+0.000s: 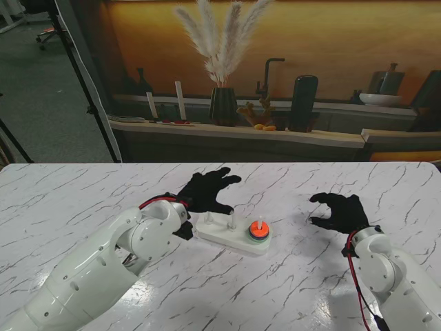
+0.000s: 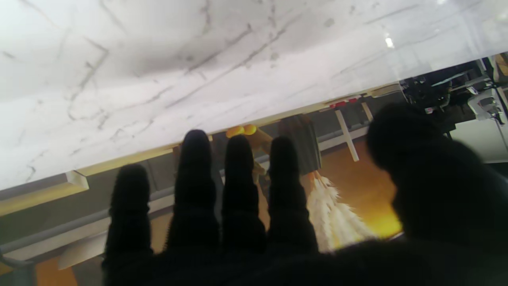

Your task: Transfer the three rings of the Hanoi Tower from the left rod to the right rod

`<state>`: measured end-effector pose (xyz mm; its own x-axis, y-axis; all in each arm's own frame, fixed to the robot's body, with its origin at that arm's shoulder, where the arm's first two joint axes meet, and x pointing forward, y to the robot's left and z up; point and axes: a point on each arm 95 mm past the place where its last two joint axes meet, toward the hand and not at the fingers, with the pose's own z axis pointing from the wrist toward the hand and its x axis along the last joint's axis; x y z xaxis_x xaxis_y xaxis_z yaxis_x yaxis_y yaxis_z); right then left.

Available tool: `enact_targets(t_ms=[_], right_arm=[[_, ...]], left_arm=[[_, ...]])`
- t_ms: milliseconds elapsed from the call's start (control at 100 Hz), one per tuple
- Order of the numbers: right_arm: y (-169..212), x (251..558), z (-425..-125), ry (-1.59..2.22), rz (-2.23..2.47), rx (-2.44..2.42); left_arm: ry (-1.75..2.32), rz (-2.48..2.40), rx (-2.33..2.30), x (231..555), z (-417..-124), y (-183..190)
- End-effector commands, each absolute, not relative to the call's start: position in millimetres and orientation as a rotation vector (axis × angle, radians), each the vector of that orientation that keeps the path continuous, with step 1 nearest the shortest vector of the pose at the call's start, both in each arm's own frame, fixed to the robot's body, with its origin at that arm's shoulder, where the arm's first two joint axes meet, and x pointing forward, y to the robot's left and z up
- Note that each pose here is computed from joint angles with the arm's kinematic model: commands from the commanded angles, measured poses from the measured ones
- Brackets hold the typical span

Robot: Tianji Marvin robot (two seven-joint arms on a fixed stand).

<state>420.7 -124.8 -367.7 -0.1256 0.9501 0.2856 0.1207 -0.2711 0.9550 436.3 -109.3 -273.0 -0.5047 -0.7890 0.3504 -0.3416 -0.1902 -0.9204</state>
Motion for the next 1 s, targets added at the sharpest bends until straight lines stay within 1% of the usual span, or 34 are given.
enact_targets(t_ms=[0, 200, 500, 820, 990], right_arm=[[-115, 420, -362, 1.236, 1.521, 1.404], [-111, 421, -352, 1.217, 1.566, 1.388], [-100, 416, -335, 1.214, 1.649, 1.347], [-88, 407, -314, 1.240, 1.746, 1.296], [-84, 404, -309, 1.261, 1.768, 1.294]], left_arm=[[1.738, -1.719, -1.326, 434, -281, -102], [1.641, -1.701, -1.417, 433, -293, -79], [1.382, -1.686, -1.573, 431, -313, -43], [1.182, -1.660, -1.618, 427, -330, -9], [1.133, -1.640, -1.637, 422, -334, 6]])
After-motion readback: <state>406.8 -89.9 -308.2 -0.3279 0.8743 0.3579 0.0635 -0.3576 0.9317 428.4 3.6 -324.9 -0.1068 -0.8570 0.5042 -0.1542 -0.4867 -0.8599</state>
